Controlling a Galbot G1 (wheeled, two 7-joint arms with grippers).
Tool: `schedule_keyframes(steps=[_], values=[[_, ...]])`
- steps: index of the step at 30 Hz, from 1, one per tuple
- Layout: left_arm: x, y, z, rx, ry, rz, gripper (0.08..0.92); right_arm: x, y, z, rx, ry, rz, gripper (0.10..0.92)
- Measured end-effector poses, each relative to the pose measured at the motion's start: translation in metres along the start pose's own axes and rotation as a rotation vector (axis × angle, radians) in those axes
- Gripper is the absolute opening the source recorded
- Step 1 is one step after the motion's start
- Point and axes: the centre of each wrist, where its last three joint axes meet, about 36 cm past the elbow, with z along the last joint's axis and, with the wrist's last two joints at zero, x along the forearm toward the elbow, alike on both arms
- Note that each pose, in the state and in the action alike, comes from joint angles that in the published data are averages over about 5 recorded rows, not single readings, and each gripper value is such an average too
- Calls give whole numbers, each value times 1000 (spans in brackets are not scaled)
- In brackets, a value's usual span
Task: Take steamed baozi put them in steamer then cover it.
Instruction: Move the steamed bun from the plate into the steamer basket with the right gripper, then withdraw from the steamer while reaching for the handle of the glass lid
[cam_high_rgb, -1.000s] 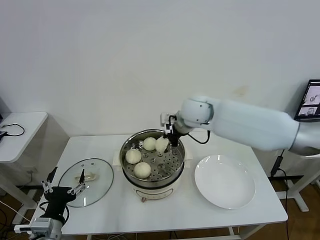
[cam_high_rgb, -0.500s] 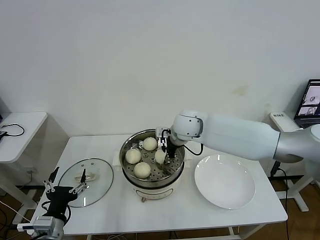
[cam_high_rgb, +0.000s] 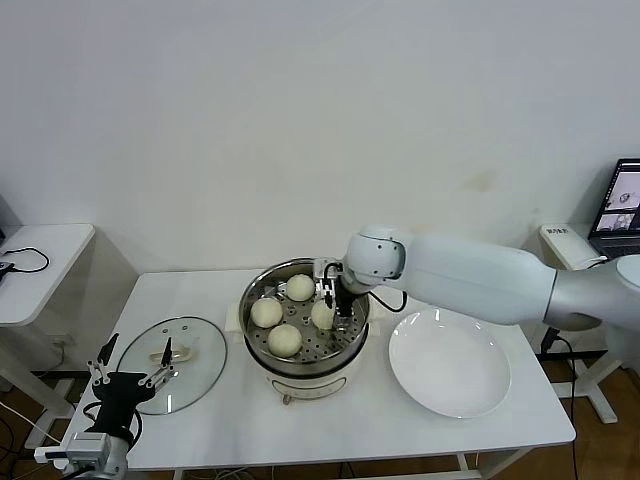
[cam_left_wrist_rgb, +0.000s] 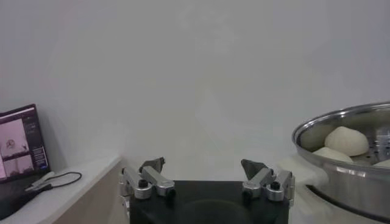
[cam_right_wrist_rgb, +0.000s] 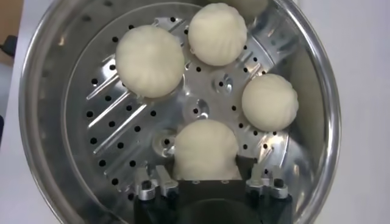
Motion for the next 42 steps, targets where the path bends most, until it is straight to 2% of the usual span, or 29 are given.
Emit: schedule_keyframes(steps=[8,14,22,35,42], values=[[0,1,-2,-1,-6,-1,823,26,-1,8,-10,-41,35,823],[-1,1,1,0,-9,-1,823,42,12,22,-36,-131,106,823],[-1,4,11,-16,-26,-10,823,36,53,62,-108,-349,320,823],[-2,6,33,-58,-20,-49,823,-5,141,135,-304,-791,734,823],[-11,13,48,-184,-23,-71,823,-24,196,178,-497,-932,932,823]])
